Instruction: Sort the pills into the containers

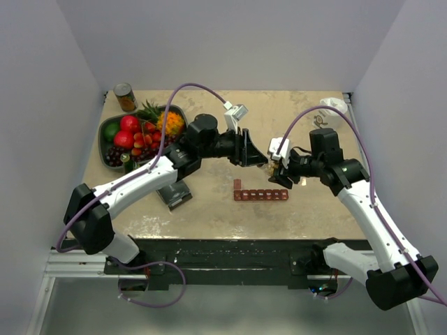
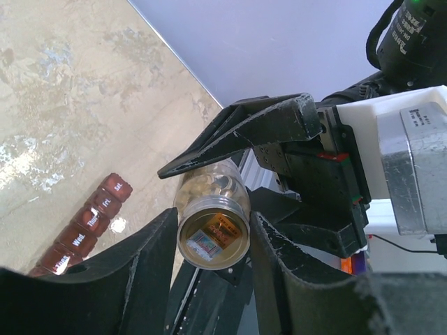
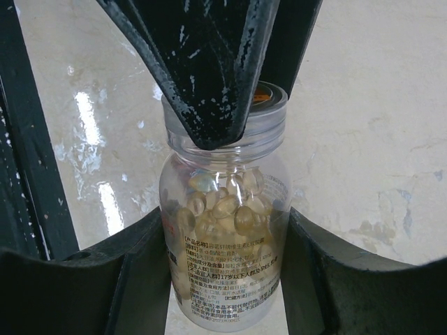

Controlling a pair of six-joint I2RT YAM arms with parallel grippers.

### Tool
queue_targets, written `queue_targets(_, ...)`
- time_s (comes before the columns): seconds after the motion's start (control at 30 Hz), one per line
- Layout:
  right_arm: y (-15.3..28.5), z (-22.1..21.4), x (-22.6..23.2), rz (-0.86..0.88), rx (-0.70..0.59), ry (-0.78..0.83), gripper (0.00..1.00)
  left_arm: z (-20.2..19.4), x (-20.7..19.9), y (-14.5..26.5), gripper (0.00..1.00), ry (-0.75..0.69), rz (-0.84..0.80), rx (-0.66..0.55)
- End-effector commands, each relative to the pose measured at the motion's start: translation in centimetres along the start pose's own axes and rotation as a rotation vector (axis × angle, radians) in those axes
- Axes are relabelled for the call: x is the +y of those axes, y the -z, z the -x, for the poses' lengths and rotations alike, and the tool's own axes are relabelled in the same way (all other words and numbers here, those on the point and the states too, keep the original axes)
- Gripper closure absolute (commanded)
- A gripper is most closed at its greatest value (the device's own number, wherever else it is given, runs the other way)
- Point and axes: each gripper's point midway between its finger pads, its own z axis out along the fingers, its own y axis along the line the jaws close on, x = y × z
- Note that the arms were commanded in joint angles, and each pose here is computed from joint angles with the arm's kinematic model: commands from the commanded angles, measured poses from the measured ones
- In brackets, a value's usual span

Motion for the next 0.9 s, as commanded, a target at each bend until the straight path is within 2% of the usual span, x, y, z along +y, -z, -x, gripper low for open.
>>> queue_targets(0.0, 0.6, 2.1, -0.4, -0.022, -0.066, 0.02, 1.0, 0.8, -2.2, 0.2, 0.55, -0.061, -0.063, 0.014)
queue_targets(0.17, 0.6, 2.6, -0.1, 0.0, -0.086, 0.0, 1.0, -0.3, -2.1, 0.0, 0.66, -0.085, -0.102, 0.067)
queue_targets(0.27, 0.5, 2.9, 0.7, 0.039, -0.107, -0.011, 1.0, -1.2, -2.3, 0.0, 0.72, -0.136, -0.157, 0.112)
queue_targets(0.33, 0.5, 3.3, 1.8, 0.092, -0.136, -0.02, 1.0, -2.0, -2.1, 0.4, 0.79, -0.198, -0.226, 0.156)
queue_targets(0.4, 0.4, 3.4, 2.9, 0.144, -0.157, -0.044, 1.0, -2.8, -2.2, 1.2, 0.81, -0.255, -0.339, 0.194)
queue_targets(0.6, 0.3, 5.2, 6.4, 0.344, -0.29, -0.174, 1.0, -4.4, -1.0, 2.7, 0.82, -0.481, -0.498, 0.252)
queue_targets(0.67, 0.0, 5.0, 7.4, 0.401, -0.305, -0.259, 1.0, -5.0, -0.7, 3.1, 0.8, -0.534, -0.521, 0.277)
queue_targets(0.77, -0.1, 5.4, 7.9, 0.448, -0.337, -0.304, 1.0, -3.8, -0.4, 2.7, 0.67, -0.594, -0.481, 0.253)
queue_targets(0.8, -0.2, 5.4, 7.8, 0.449, -0.338, -0.306, 1.0, -3.1, -0.4, 2.7, 0.62, -0.603, -0.464, 0.238)
queue_targets(0.83, -0.2, 5.5, 7.7, 0.447, -0.338, -0.306, 1.0, -2.6, -0.5, 2.7, 0.51, -0.606, -0.454, 0.23)
queue_targets(0.87, -0.2, 5.5, 7.7, 0.447, -0.336, -0.311, 1.0, -2.3, -0.5, 2.7, 0.46, -0.61, -0.443, 0.222)
